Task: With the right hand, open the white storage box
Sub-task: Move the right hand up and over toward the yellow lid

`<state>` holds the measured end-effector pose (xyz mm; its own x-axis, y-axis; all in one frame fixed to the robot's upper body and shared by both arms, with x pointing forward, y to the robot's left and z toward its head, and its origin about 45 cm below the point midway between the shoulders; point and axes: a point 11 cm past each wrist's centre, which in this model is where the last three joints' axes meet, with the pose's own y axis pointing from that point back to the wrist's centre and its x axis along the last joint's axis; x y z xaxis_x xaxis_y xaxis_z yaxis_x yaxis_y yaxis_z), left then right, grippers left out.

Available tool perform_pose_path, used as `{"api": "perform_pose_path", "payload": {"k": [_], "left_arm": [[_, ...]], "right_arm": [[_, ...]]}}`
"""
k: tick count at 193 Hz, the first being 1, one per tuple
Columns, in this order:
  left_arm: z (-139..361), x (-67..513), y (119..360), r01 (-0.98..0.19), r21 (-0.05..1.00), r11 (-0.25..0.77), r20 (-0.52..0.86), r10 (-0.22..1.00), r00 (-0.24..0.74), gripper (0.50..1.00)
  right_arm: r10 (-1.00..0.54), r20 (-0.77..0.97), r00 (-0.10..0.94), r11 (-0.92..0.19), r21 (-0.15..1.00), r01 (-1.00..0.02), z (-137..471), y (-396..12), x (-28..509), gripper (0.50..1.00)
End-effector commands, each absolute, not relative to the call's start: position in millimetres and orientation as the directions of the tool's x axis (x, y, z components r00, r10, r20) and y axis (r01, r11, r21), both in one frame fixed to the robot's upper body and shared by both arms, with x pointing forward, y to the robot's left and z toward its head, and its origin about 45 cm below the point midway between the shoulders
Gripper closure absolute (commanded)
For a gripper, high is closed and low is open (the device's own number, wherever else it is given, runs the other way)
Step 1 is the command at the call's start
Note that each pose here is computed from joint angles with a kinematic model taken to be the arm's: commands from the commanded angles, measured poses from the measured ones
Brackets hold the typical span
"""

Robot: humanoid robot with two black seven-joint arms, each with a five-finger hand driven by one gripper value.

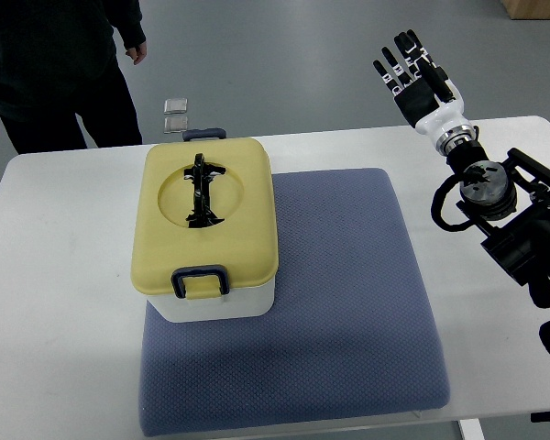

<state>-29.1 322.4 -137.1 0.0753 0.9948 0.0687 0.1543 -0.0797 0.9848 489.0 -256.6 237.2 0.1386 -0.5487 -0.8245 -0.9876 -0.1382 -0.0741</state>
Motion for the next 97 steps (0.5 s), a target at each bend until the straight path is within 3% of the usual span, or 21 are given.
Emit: {"api": "perform_pose_path", "payload": {"k": [1, 59, 97], "left_arm": [[-137, -29, 322, 0.154, 0.985, -0.079, 0.068, 0.995, 0.075, 0.5], [-137, -28, 323, 0.152, 0.985, -0.084, 0.074, 0.995, 0.068, 0.5], [-137, -29, 321, 0.153, 0.985, -0.073, 0.063, 0.996, 0.069, 0.5]], "right_arm": [[-0.549, -0.824, 0.138, -0.138, -0.073, -0.988, 237, -257, 489, 0.566], [-0.59, -0.79, 0.166, -0.163, -0.086, -0.983, 245, -255, 492, 0.566], [-0.758, -0.554, 0.345, -0.333, -0.127, -0.934, 292, -234, 506, 0.566]]}}
